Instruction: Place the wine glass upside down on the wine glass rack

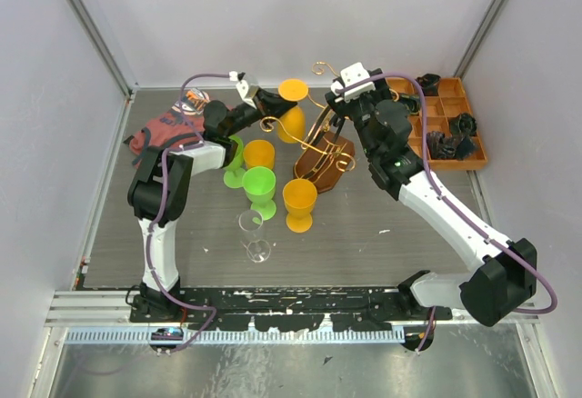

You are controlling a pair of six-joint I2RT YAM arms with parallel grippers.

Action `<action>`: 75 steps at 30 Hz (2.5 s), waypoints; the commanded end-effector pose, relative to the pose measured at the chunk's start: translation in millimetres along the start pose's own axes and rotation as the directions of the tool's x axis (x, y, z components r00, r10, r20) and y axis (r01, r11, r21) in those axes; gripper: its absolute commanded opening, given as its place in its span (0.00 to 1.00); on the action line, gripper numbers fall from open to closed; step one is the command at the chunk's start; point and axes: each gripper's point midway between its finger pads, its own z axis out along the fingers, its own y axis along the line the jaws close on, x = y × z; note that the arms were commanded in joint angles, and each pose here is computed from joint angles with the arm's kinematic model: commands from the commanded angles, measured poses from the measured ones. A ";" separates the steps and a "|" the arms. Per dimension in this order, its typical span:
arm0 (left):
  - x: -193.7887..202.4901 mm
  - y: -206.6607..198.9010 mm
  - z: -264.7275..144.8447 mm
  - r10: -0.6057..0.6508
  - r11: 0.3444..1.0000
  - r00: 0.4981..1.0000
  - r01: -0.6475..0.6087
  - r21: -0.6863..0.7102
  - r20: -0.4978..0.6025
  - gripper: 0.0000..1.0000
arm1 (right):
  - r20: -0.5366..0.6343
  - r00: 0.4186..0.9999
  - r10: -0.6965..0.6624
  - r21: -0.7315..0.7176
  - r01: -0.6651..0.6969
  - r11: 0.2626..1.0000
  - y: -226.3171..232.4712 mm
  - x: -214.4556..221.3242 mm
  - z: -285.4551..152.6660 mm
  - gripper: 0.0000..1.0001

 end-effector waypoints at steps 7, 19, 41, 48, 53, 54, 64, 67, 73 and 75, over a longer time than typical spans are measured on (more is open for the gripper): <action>-20.0 -25.5 6.8 0.028 0.995 0.999 -0.031 0.100 0.028 0.14 | 0.053 0.998 0.036 0.038 -0.038 0.999 -13.6 -17.7 -2.7 0.78; -17.2 -19.8 2.2 0.047 0.998 0.996 -0.043 0.051 -0.079 0.50 | 0.044 0.997 0.063 0.038 -0.065 0.997 -16.0 -18.9 1.8 0.84; 1.1 -1.1 -55.3 0.043 0.995 0.924 -0.074 -0.066 -0.380 0.59 | 0.023 0.992 0.122 0.028 -0.123 0.992 -23.4 -13.6 5.4 0.90; -28.0 17.1 -81.7 0.054 0.973 0.904 -0.143 -0.182 -0.424 0.61 | -0.019 0.984 0.177 0.036 -0.176 0.984 -28.6 -18.3 9.9 0.95; -47.5 35.2 -99.4 0.028 0.923 0.875 -0.209 -0.324 -0.484 0.67 | -0.090 0.973 0.215 0.005 -0.215 0.977 -24.7 -19.6 11.2 0.96; -51.5 39.7 -103.6 0.013 0.906 0.868 -0.220 -0.361 -0.496 0.68 | -0.114 0.965 0.235 -0.001 -0.237 0.972 -23.2 -18.9 8.7 0.96; -109.9 75.3 -107.3 -0.102 0.777 0.863 -0.242 -0.582 -0.495 0.84 | -0.293 0.850 0.439 -0.112 -0.486 0.867 10.8 -15.4 -35.6 0.95; -125.3 87.1 -105.8 -0.169 0.730 0.866 -0.211 -0.650 -0.471 0.85 | -0.310 0.844 0.437 -0.176 -0.503 0.846 25.7 -27.2 -34.5 0.93; -131.5 96.0 -131.7 -0.339 0.636 0.809 -0.179 -0.751 -0.480 0.86 | -0.318 0.880 0.353 -0.330 -0.452 0.829 74.3 -54.1 -20.8 0.92; -123.8 91.0 -146.9 -0.389 0.618 0.777 -0.178 -0.766 -0.494 0.86 | -0.322 0.877 0.357 -0.357 -0.462 0.812 83.8 -64.1 -13.5 0.90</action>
